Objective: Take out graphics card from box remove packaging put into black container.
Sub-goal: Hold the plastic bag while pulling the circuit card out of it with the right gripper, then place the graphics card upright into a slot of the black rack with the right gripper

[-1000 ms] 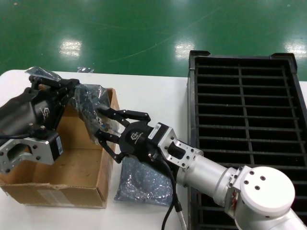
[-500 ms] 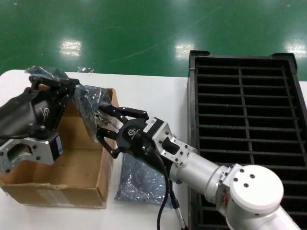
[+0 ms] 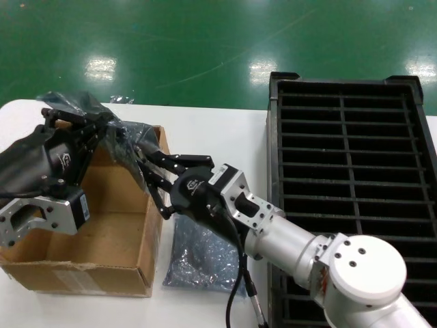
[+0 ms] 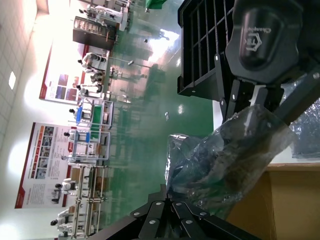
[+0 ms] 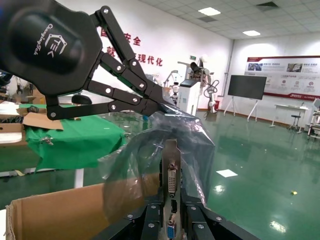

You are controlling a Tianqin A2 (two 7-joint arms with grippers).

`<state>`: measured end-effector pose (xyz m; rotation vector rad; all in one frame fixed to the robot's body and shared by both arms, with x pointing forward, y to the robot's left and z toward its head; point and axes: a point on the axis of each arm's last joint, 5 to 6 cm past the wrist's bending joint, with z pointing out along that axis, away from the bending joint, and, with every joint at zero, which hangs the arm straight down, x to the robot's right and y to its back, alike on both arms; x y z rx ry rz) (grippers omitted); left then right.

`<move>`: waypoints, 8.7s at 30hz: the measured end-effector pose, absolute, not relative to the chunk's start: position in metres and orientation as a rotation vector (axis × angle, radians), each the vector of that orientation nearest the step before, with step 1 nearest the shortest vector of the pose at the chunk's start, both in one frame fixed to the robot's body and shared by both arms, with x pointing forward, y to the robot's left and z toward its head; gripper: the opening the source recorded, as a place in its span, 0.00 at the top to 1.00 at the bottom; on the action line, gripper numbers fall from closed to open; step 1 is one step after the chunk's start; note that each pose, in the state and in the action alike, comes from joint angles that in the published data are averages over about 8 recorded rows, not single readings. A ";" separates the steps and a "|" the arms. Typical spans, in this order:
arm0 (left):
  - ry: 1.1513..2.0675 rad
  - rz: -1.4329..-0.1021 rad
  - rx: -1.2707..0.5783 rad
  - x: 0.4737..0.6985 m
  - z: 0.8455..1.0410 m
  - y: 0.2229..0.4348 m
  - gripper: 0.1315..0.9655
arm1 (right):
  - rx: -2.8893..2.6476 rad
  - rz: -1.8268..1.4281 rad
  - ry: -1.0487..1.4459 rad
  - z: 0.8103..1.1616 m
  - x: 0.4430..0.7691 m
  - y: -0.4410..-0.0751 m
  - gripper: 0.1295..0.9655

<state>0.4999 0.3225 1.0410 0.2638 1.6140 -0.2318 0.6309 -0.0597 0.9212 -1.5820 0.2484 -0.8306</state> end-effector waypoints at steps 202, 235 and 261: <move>1.614 -0.232 0.264 0.500 1.041 0.322 0.99 | -2.292 -0.363 -0.065 1.070 0.585 -0.362 0.94; 1.614 -0.232 0.264 0.500 1.041 0.322 0.99 | -2.345 -0.395 -0.028 1.071 0.594 -0.375 0.94; 1.614 -0.232 0.264 0.500 1.041 0.322 0.99 | -2.359 -0.381 -0.059 1.061 0.610 -0.358 0.94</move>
